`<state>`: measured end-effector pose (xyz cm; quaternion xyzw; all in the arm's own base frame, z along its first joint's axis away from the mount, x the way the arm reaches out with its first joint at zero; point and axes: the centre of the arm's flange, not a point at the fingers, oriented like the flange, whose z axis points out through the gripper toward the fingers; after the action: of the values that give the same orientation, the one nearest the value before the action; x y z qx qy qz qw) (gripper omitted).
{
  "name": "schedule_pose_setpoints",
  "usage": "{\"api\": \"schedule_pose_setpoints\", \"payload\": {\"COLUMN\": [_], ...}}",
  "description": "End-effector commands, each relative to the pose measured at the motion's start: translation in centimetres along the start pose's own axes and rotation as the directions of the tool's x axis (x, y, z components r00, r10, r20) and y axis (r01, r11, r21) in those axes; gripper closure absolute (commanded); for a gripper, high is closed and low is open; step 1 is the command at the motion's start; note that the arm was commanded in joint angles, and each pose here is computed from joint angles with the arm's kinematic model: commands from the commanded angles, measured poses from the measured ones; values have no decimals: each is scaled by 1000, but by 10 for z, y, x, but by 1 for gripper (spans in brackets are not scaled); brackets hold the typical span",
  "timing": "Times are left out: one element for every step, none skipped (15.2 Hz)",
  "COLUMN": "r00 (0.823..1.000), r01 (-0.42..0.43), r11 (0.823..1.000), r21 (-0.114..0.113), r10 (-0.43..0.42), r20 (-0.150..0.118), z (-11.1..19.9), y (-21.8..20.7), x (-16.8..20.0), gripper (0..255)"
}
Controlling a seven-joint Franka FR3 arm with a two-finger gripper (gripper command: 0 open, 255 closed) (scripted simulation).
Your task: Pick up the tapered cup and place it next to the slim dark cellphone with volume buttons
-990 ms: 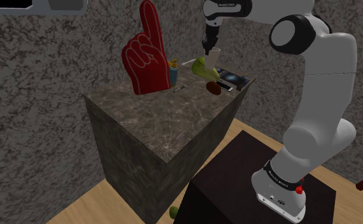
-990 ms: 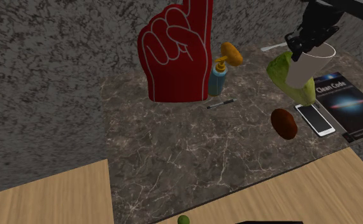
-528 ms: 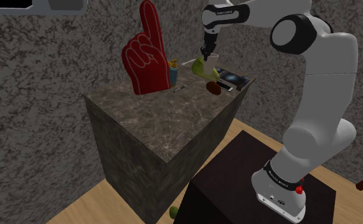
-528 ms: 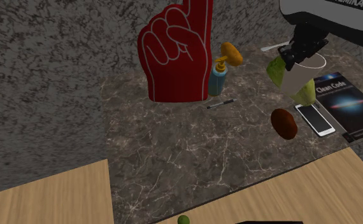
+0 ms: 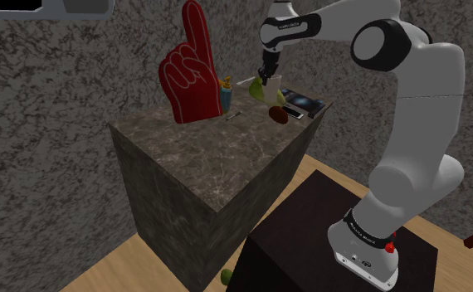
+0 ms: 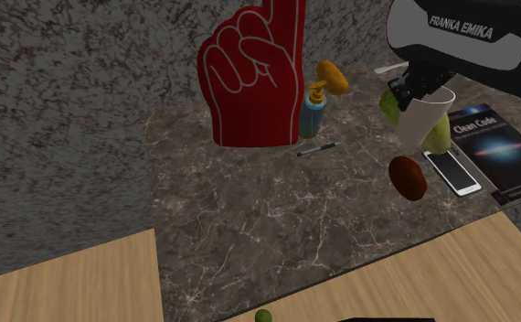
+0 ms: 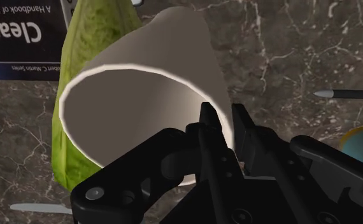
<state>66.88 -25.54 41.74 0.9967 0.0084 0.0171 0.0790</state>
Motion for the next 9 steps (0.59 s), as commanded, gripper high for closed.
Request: {"api": "schedule_pose_setpoints", "payload": {"r00": [1000,1000,1000,1000,1000,1000,1000,1000,1000], "r01": [-7,-7,-7,-7,-7,-7,-7,-7,-7], "r11": [1000,1000,1000,1000,1000,1000,1000,1000,1000], "r21": [-1,-1,-1,-1,-1,-1,-1,-1,-1], "r10": [7,7,7,7,7,7,7,7,7], "r20": [15,15,15,15,15,15,15,15,15], "z": [20,25,31,36,41,41,41,41,41], "y": [4,3,3,2,1,1,1,1,1], "x": [-2,-3,-3,-3,-3,-3,-3,-3,-3], "gripper": [255,255,255,255,255,255,255,255,255]}}
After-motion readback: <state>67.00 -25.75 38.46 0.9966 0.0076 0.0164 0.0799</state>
